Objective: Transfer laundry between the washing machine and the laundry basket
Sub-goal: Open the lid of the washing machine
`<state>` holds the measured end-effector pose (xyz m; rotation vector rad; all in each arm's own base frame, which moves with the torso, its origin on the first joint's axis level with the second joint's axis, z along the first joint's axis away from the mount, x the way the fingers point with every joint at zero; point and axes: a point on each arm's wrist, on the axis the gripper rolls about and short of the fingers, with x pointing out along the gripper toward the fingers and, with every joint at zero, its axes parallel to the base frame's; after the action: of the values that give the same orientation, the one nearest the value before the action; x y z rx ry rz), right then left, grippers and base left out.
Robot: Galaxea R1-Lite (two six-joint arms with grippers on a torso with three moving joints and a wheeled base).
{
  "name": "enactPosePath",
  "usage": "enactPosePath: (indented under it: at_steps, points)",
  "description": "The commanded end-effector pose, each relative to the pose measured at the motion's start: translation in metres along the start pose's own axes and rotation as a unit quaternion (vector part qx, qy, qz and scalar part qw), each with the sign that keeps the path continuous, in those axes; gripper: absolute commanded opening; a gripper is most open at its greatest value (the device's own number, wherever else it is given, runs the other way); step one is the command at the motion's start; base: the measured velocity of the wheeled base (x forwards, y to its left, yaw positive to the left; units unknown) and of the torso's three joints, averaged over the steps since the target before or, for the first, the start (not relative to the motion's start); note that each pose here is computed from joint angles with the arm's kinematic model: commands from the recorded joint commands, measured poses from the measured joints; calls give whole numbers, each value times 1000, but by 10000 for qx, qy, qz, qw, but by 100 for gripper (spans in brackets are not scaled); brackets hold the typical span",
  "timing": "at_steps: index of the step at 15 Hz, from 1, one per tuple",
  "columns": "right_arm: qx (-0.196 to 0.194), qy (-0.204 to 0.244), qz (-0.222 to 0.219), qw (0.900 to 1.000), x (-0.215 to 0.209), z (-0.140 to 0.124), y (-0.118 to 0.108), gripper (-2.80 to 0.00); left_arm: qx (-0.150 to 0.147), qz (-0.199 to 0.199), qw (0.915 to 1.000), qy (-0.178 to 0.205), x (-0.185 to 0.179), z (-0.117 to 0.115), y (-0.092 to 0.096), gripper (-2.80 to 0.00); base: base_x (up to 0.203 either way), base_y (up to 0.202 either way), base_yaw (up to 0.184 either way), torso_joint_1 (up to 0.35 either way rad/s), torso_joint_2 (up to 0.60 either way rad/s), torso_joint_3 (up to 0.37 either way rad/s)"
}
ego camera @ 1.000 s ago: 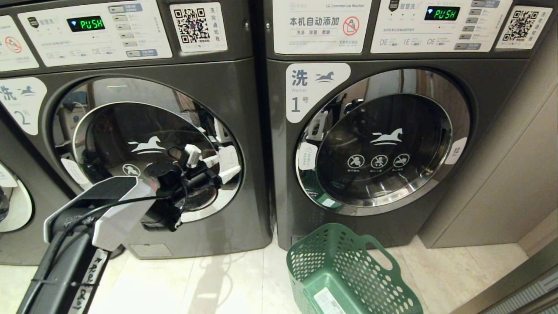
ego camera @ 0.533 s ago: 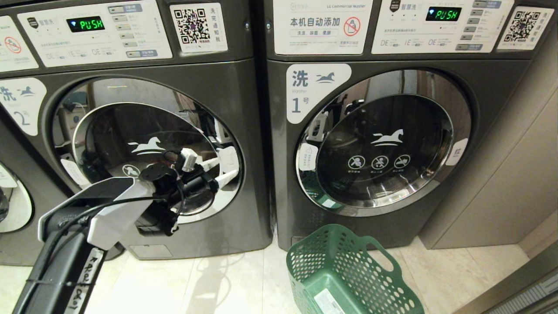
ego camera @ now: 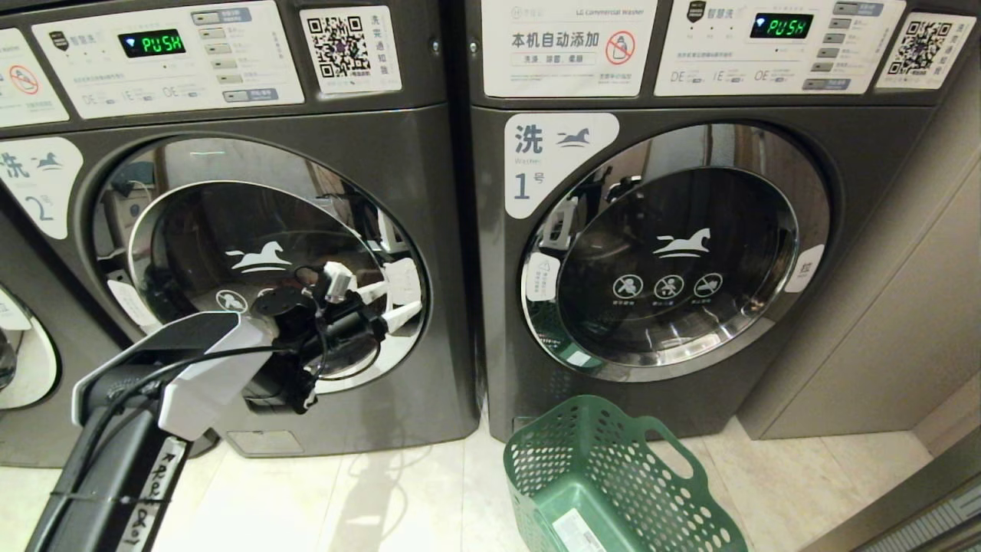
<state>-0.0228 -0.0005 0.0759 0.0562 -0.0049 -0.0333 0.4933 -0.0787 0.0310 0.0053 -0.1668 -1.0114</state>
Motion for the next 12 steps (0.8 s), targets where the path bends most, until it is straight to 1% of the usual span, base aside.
enactPosePath:
  at_steps: [1, 4, 7, 10, 12]
  points:
    - [3, 4, -2, 10000, 0, 0, 0, -280, 15, -89, 10000, -29, 8, -3, -1, 0, 0, 0, 0, 0, 0, 0]
    - [3, 4, -2, 10000, 0, 0, 0, -280, -1, -155, 9999, -16, 13, -4, -3, 0, 0, 0, 0, 0, 0, 0]
    - [3, 4, -2, 10000, 0, 0, 0, -280, 30, -509, 9987, -4, 13, -3, -5, 0, 0, 0, 0, 0, 0, 0]
    - [3, 4, -2, 10000, 0, 0, 0, -280, 105, -642, 9979, -55, 16, -2, -8, 0, 0, 0, 0, 0, 0, 0]
    - [3, 4, -2, 10000, 0, 0, 0, -280, 185, -821, 9964, -134, 23, -1, -16, 0, 0, 0, 0, 0, 0, 0]
